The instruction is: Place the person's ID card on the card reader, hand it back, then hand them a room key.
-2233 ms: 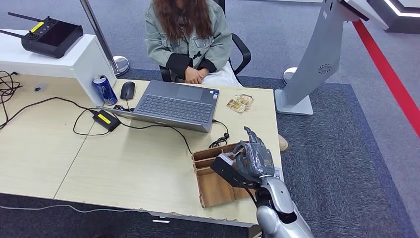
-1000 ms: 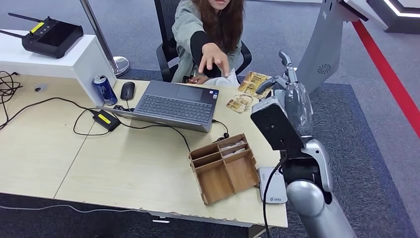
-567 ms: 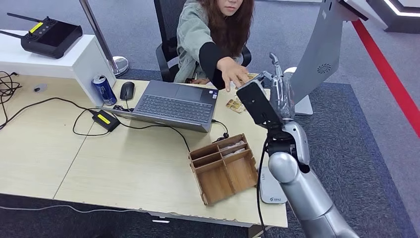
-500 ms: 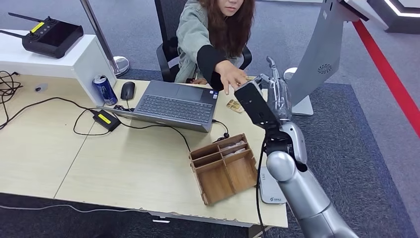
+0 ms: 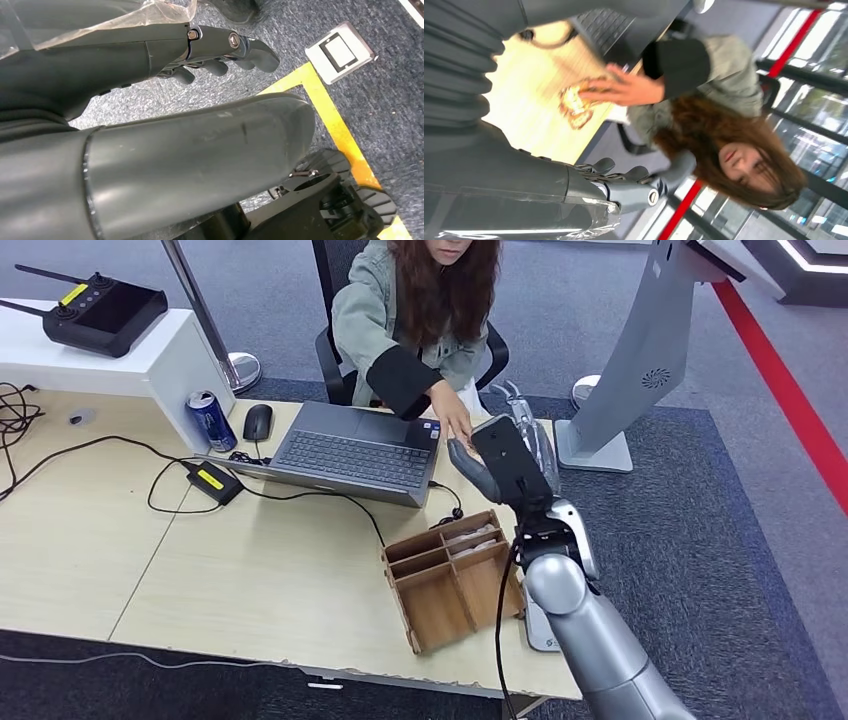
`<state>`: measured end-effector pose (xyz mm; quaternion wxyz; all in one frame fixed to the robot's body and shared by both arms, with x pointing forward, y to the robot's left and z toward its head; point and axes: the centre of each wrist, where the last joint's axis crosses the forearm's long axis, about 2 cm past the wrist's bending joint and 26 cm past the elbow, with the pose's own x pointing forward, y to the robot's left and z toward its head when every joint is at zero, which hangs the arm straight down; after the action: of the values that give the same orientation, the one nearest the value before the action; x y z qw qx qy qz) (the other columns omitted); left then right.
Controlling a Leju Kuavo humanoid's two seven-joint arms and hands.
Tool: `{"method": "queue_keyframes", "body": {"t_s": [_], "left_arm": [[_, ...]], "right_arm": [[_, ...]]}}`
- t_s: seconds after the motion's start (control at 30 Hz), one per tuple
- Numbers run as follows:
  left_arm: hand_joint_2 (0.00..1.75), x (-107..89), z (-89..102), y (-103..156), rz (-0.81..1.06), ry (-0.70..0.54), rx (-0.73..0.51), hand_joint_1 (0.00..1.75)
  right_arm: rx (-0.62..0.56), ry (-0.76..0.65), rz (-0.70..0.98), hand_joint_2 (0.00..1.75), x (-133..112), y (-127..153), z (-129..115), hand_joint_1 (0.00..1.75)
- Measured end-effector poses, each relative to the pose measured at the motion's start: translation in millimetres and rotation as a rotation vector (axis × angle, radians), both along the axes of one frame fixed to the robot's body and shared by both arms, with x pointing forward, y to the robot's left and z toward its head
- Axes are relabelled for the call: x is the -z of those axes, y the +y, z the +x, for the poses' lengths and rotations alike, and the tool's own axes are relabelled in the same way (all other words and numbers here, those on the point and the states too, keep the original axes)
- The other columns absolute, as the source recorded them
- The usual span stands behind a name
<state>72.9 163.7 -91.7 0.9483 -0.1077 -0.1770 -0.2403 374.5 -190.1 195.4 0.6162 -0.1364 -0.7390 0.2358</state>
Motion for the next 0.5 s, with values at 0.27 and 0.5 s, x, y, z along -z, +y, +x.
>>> {"method": "queue_keyframes", "body": {"t_s": [0.27,0.5], "left_arm": [[0.00,0.7,-1.9,1,0.008,0.002,-0.056,0.00],[0.00,1.1,-2.3,3,0.015,0.010,-0.107,0.00]], "right_arm": [[-0.044,-0.081,0.354,0.87,7,-15,-62,0.00],[-0.025,-0.110,0.530,1.75,31,-52,-111,0.00]]}}
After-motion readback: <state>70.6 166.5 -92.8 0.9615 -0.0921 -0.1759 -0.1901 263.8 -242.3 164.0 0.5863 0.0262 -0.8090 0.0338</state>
